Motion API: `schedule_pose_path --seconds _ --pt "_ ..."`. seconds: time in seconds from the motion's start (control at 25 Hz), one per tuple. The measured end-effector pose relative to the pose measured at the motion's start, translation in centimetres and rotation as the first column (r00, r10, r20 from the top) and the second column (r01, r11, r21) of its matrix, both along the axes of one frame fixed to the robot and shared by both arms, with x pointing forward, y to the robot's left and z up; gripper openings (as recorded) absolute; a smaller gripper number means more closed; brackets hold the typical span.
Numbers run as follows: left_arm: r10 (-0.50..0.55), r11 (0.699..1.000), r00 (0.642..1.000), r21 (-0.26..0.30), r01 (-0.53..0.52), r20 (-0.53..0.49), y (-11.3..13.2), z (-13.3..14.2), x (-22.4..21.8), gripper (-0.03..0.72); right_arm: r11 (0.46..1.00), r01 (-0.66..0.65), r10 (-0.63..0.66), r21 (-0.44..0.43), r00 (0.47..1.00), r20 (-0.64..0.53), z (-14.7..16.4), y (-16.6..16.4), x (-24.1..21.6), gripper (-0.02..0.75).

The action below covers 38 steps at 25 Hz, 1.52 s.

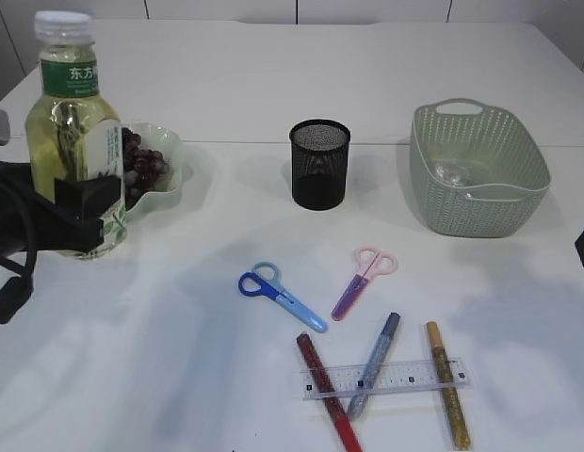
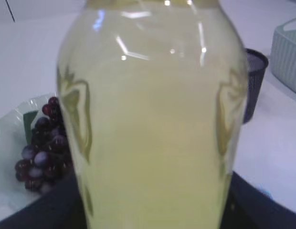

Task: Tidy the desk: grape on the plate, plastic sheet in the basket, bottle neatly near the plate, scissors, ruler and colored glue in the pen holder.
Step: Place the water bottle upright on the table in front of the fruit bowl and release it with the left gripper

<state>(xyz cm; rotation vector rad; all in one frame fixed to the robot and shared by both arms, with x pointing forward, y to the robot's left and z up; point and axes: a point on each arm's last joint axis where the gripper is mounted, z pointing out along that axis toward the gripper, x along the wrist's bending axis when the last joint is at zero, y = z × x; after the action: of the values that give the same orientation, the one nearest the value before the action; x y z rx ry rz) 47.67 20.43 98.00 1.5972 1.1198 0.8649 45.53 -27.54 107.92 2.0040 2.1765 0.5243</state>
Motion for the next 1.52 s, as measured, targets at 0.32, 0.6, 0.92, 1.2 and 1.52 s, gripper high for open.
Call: schedule_pose_path --seconds 0.32,0.6,0.92,1.2,1.52 --pt "-0.039 0.999 0.972 -0.012 0.043 0.230 -1.0 -0.7 1.6 0.435 1.000 -0.002 0.002 -0.001 1.000 -0.002 0.0 0.0 0.0 0.563" --pt "-0.076 0.997 0.982 -0.016 0.080 0.172 -1.8 -4.2 2.4 0.435 1.000 -0.002 0.002 -0.001 1.000 -0.002 0.0 0.0 0.0 0.563" --pt "-0.089 0.996 0.992 0.010 0.089 0.092 -2.4 -7.0 3.6 0.435 1.000 0.000 0.000 0.000 1.000 0.006 0.0 0.0 0.1 0.563" --pt "-0.056 0.998 0.998 0.001 0.056 0.017 -1.4 -9.6 5.0 0.435 1.000 -0.006 0.006 -0.004 1.000 0.007 0.0 0.0 0.1 0.563" --pt "-0.081 0.997 0.996 0.001 0.081 -0.027 -1.5 -11.6 5.8 0.435 1.000 -0.007 0.007 -0.006 1.000 0.007 0.0 0.0 0.1 0.563"
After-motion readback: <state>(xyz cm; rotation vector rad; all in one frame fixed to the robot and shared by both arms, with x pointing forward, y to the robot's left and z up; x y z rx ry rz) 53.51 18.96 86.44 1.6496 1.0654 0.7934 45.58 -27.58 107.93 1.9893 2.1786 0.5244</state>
